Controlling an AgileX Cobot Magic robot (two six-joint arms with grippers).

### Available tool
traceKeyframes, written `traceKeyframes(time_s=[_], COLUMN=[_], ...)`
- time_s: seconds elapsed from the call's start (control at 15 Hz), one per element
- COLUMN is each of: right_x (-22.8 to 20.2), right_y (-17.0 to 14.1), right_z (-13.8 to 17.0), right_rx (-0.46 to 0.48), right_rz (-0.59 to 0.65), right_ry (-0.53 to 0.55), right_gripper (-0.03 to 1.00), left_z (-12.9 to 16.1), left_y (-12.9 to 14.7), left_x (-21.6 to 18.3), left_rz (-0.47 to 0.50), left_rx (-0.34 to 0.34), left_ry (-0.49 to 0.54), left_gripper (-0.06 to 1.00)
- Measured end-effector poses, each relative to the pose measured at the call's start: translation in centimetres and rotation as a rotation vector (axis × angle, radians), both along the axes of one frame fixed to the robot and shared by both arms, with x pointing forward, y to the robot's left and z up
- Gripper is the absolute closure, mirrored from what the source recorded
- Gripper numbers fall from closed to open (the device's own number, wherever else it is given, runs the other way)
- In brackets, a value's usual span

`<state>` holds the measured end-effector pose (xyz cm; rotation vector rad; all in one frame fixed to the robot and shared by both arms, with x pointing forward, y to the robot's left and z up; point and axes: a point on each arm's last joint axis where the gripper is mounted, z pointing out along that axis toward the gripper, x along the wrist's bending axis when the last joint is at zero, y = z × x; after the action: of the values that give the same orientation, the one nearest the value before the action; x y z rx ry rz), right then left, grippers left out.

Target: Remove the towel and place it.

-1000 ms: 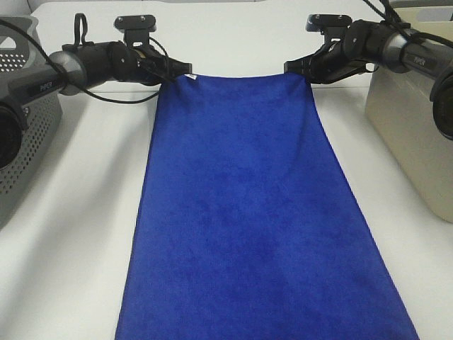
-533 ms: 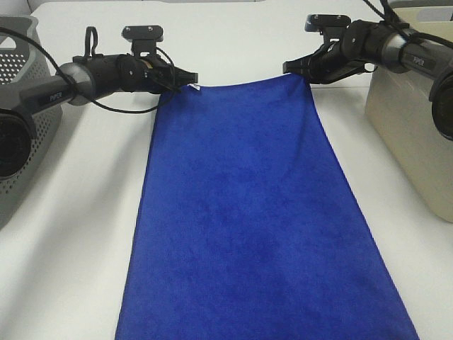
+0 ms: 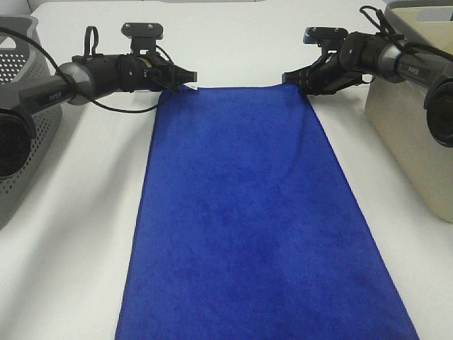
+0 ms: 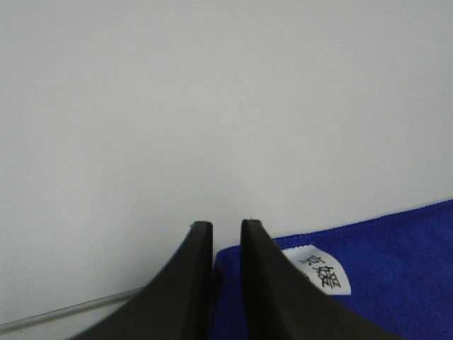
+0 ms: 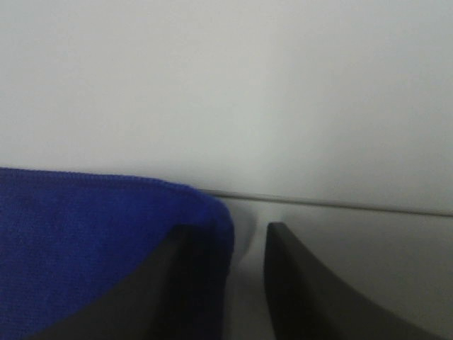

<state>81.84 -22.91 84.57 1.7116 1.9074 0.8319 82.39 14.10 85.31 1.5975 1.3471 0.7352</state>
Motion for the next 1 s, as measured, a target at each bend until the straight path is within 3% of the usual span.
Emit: traceKeyframes(time_s=[0.07, 0.13, 0.33, 1.0], right_x=[0.0, 0.0, -0.1, -0.1], right_y=[0.0, 0.0, 0.1, 0.1], right_z=[0.0, 0.0, 0.2, 5.1], right_rx=[0.009, 0.01, 0.012, -0.09], right_rz=[-0.003, -0.003, -0.001, 0.119], right_ry=[-0.002, -0.001, 0.019, -0.052], right_gripper=[0.44, 0.39, 0.36, 0.35], left_z=[0.0, 0.1, 0.4, 1.2], left_y=[0.0, 0.0, 0.0, 0.1], left_x=[0.0, 0.1, 0.2, 0.3], left_rz=[-0.005, -0.009, -0.013, -0.033], left_rx=[0.015, 0.028, 0.041, 0.094], left_ry=[-0.006, -0.019, -0.057, -0.115], left_gripper=[0.72, 0.65, 0.46, 0.43])
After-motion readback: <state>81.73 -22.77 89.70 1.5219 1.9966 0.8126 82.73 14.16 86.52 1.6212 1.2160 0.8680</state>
